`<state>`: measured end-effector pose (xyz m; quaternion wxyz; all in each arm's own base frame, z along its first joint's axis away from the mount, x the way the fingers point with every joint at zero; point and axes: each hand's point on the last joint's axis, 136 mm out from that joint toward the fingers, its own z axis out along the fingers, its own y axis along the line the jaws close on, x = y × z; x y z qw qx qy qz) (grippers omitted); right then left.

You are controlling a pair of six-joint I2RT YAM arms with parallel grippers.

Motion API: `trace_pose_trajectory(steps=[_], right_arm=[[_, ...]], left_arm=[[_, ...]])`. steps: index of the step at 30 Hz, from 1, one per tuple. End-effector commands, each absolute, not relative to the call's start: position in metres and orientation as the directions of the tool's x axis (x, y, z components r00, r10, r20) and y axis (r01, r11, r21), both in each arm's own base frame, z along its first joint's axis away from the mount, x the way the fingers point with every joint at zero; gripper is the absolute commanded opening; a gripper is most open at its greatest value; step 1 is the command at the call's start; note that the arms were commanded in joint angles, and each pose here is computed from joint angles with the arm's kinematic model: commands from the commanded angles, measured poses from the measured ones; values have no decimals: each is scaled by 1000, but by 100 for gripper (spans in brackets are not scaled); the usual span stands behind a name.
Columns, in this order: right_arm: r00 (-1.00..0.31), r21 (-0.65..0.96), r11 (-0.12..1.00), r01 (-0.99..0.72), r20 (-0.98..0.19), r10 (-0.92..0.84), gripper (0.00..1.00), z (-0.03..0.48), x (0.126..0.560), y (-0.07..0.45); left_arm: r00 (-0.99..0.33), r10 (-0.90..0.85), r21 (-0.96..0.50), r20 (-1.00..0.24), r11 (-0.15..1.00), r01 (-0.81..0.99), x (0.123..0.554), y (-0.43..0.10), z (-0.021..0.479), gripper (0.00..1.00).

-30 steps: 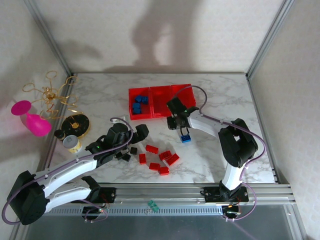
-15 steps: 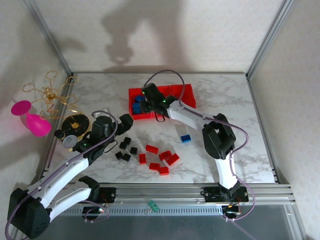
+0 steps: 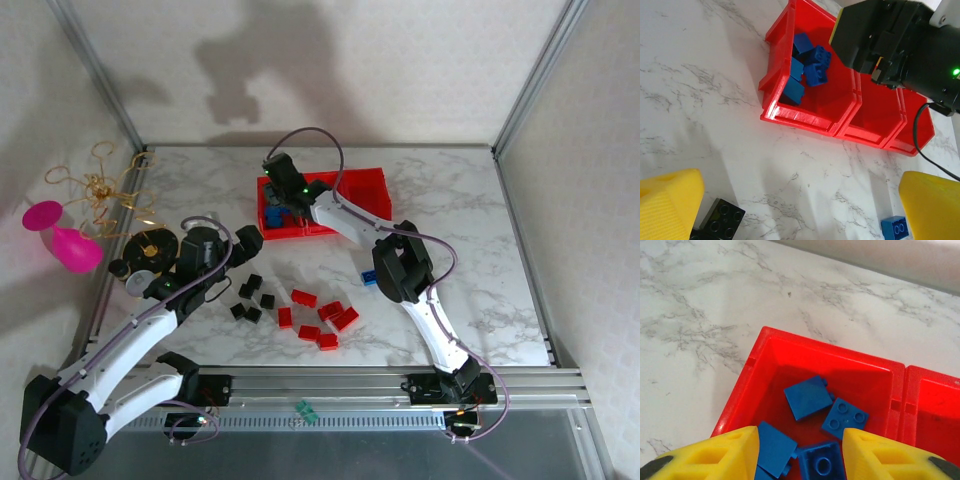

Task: Sort the legos into containers by color
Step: Place the lego in the container, then pick up the lego from the center of the table.

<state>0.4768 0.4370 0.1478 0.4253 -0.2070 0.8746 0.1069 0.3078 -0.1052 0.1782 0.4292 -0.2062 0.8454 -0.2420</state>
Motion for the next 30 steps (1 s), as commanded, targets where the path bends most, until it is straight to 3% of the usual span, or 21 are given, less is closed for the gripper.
trace_pose_trajectory(steps=[1, 13, 30], right_arm=[[-518, 6, 888, -460, -814, -263, 50, 174, 478, 438], [-614, 139, 908, -396, -775, -149, 62, 207, 410, 369], [-839, 198, 976, -94, -543, 29, 80, 130, 305, 234]], left_arm=[[-536, -546, -586, -644, 802, -113, 310, -105, 191, 100], [-559, -530, -613, -638, 789, -49, 299, -116, 198, 100], [-631, -492, -661, -600, 749, 44, 274, -175, 184, 100]])
